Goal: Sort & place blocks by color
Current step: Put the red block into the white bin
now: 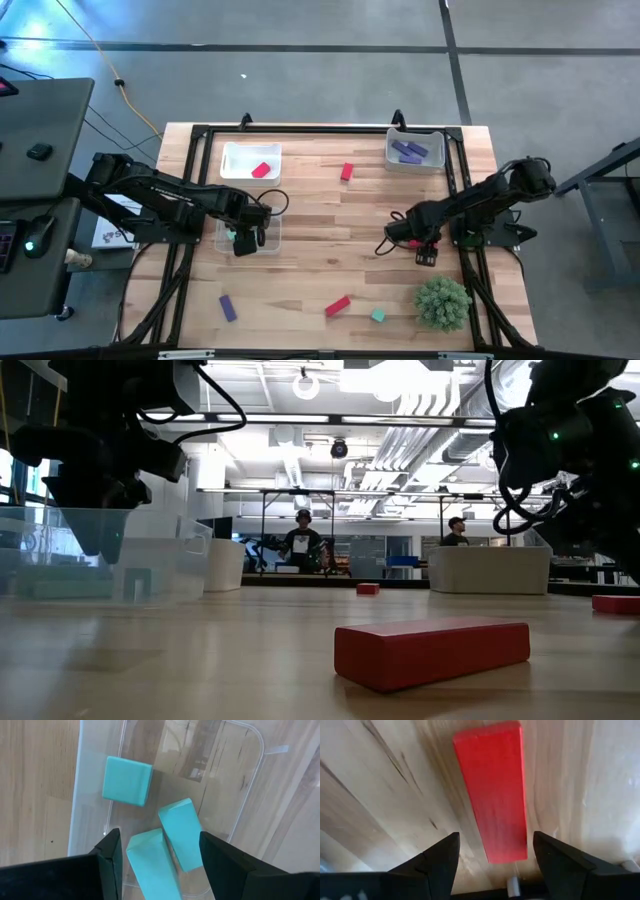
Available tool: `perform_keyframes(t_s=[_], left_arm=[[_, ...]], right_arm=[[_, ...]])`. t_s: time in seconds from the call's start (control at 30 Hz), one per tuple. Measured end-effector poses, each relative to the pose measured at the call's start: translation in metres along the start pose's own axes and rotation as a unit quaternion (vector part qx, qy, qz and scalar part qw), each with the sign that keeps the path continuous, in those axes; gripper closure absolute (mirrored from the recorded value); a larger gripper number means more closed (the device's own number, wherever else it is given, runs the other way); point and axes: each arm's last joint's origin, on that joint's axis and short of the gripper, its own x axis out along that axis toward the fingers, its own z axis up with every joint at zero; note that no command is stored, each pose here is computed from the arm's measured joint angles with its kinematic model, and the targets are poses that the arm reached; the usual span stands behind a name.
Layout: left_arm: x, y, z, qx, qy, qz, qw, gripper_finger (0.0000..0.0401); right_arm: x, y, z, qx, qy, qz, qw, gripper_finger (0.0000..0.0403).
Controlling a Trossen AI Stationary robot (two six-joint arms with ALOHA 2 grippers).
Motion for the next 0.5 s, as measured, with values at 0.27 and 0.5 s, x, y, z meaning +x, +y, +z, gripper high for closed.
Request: perform_keyframes(t_s=[0.27,0.5], left_arm=[[0.0,0.0,0.0,0.0,0.0,0.0,1.0,0.0229],[0.0,0.0,0.0,-0.003,0.0,0.0,1.0,0.0229]], right_arm=[[0.014,-0.004,-0.003,0.001,-0.002,0.004,1.0,0.0165],[0.015,-0.004,-0.003,0.01,-0.002,0.006,1.0,0.0225]])
